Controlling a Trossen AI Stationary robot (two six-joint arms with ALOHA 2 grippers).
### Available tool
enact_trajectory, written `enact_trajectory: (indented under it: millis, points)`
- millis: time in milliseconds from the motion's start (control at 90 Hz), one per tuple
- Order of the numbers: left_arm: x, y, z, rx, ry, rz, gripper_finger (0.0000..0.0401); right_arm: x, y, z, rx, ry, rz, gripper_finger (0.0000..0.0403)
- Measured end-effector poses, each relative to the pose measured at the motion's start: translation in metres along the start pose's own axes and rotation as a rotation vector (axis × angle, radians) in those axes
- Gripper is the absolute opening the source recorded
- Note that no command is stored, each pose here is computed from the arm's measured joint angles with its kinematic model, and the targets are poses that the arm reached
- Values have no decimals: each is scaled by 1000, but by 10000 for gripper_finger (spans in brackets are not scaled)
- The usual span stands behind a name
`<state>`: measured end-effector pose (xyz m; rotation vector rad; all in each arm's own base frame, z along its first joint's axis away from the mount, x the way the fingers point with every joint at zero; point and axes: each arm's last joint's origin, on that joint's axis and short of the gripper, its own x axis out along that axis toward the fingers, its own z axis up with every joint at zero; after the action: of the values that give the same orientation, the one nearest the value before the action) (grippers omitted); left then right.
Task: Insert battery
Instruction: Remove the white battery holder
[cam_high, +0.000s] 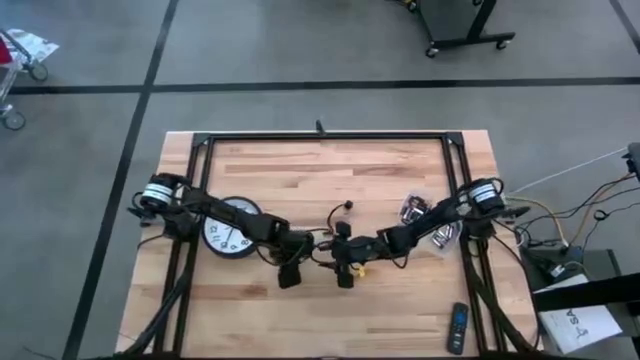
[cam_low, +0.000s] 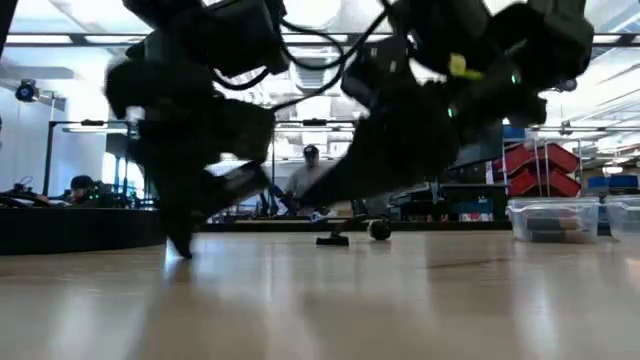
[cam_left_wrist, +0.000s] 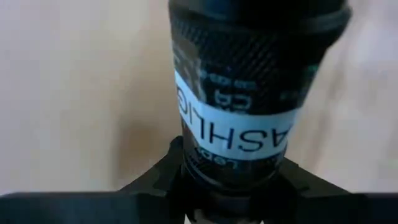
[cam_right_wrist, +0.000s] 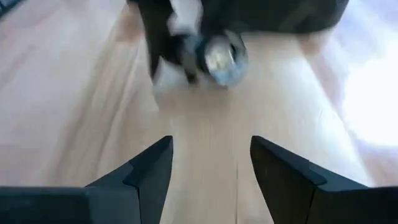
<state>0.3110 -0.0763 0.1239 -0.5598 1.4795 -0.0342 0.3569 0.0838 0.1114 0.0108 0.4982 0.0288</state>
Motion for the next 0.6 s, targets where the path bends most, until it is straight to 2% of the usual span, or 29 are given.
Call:
enact_trajectory:
  millis: [144,289,378,467,600]
  points:
    - [0,3,-3,-71,55,-16,125,2,1,4,10,-70,11,199]
    - [-1,4,-1,-77,50,-26,208,0,2,16,-3,-192,28,199]
    - [-1,4,1,-62,31,-20,233,1,-1,18,-14,-205,19,199]
    - [-1,4,1,-51,18,-17,228,2,-3,15,-12,-182,10,199]
    - [-1,5,3,-46,-15,19,187,2,-1,11,-15,-145,14,199]
